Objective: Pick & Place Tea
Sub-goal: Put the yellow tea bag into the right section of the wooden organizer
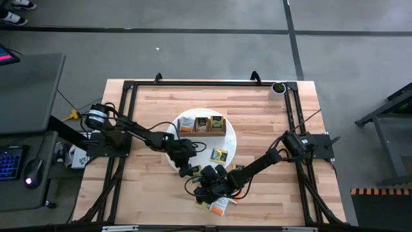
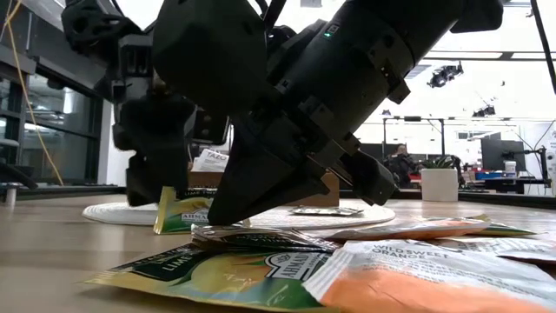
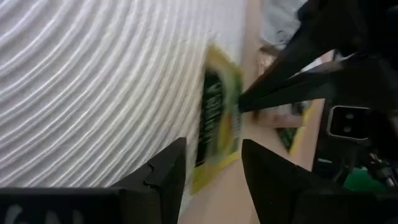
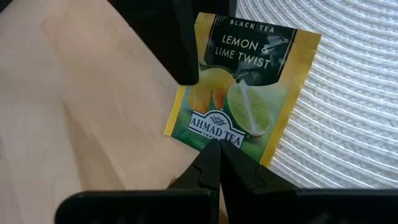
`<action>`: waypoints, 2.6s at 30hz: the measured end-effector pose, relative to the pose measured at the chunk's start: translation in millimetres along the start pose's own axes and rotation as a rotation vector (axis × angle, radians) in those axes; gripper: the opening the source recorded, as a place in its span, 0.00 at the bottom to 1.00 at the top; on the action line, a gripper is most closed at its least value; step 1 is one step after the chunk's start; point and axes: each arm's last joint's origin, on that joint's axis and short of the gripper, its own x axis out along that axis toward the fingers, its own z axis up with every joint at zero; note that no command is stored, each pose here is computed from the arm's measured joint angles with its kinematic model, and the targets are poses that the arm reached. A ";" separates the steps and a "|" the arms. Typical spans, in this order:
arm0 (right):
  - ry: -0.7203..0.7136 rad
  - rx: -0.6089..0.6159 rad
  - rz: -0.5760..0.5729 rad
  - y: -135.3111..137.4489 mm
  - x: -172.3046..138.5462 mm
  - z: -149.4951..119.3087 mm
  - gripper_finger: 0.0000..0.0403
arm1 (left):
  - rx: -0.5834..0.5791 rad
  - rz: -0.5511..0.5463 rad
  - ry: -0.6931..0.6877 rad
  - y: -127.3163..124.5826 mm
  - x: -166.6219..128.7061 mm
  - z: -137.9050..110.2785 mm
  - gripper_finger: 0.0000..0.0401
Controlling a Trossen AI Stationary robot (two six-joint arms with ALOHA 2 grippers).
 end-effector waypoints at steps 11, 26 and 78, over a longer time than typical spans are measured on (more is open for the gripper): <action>0.001 -0.003 0.001 0.0 0.0 -0.3 0.00 | 0.048 0.000 -0.011 -0.3 -1.4 4.2 0.38; 0.005 0.000 0.002 0.1 0.0 -0.7 0.00 | -0.004 -0.112 0.069 17.3 -15.9 19.8 0.38; -0.157 -0.120 0.091 35.8 -81.0 57.6 0.00 | 0.026 -0.080 0.106 19.0 -16.5 14.4 0.00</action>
